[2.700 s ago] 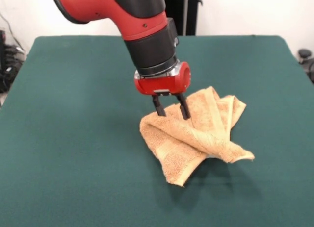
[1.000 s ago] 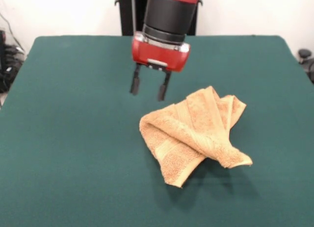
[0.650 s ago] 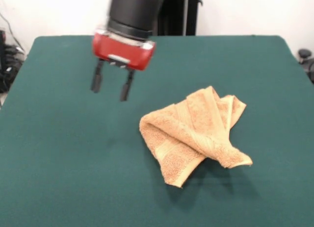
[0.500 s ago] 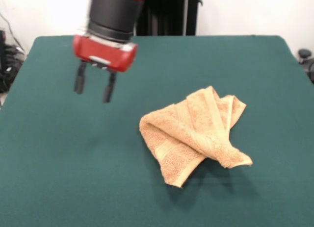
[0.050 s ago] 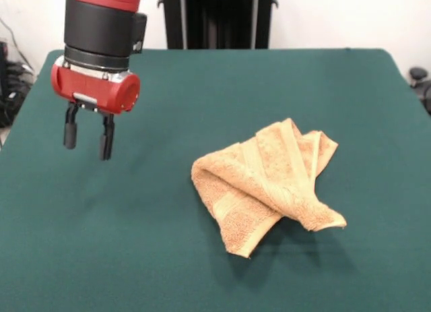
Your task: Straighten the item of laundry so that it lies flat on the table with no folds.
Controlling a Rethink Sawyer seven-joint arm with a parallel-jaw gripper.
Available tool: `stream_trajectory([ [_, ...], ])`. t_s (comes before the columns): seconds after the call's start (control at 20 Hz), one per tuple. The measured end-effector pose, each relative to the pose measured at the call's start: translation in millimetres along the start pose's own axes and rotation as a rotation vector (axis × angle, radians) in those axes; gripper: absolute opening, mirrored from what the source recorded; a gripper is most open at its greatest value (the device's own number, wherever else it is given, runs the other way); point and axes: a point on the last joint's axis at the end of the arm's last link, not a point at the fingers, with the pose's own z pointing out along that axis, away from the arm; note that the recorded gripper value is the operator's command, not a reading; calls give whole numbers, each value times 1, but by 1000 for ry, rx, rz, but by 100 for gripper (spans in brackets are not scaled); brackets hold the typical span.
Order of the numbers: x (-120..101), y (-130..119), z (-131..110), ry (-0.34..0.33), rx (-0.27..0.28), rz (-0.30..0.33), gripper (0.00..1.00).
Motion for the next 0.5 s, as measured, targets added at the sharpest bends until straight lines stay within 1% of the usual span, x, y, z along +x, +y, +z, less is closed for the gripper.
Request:
stream_trajectory([
  [0.05,0,2,0,-5,-4,2,100],
  [0.15,1,15,-4,-21,-22,8,100],
  [0.35,6,37,-10,-26,-43,15,100],
  [0.5,12,61,-15,-18,-76,50,100],
])
